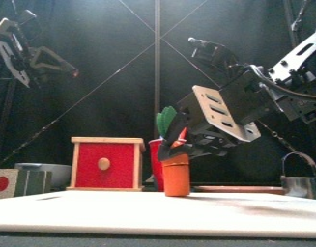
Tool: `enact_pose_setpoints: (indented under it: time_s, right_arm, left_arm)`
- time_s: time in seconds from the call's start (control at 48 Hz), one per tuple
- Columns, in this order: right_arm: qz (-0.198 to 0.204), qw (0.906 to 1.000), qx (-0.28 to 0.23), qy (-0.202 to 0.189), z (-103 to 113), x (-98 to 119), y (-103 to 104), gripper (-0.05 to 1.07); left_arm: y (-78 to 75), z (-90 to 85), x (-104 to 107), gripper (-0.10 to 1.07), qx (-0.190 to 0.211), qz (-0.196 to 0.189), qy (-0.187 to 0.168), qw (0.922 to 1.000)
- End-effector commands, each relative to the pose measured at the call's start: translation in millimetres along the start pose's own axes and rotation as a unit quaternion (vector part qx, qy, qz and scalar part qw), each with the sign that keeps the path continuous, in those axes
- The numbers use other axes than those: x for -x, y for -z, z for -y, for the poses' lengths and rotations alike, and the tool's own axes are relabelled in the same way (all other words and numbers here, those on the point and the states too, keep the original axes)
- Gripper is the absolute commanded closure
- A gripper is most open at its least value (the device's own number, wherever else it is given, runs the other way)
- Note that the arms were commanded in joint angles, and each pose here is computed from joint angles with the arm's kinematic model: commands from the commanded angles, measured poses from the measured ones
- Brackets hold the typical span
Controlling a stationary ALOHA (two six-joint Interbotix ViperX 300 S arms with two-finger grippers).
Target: Stand carrot upright
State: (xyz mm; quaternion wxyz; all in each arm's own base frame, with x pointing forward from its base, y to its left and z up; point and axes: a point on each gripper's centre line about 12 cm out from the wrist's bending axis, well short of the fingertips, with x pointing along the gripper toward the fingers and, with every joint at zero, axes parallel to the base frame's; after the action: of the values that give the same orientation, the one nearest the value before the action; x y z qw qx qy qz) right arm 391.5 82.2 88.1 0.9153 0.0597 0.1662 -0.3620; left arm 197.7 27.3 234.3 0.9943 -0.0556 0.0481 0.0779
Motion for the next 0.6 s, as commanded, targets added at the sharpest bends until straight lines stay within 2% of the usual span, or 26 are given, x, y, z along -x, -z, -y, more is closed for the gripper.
enact_pose_setpoints:
  time_s: [0.0,0.312,0.583]
  right_arm:
    - [-0.002,0.9999,-0.013,-0.001,-1.2,3.2,-5.7,0.42]
    - [-0.003,1.0000,-0.006,-0.007,-2.1,6.8,-3.4,0.38]
    - [-0.002,0.9999,-0.010,-0.010,-3.2,8.6,-7.1,0.26]
  left_arm:
    - [-11.1,0.5,-2.5,0.96,0.001,0.016,0.000,0.9999]
    - [-10.5,0.4,-2.4,0.96,0.001,0.015,-0.001,0.9999]
    - [-10.5,0.3,-2.4,0.96,0.003,0.015,-0.001,0.9999]
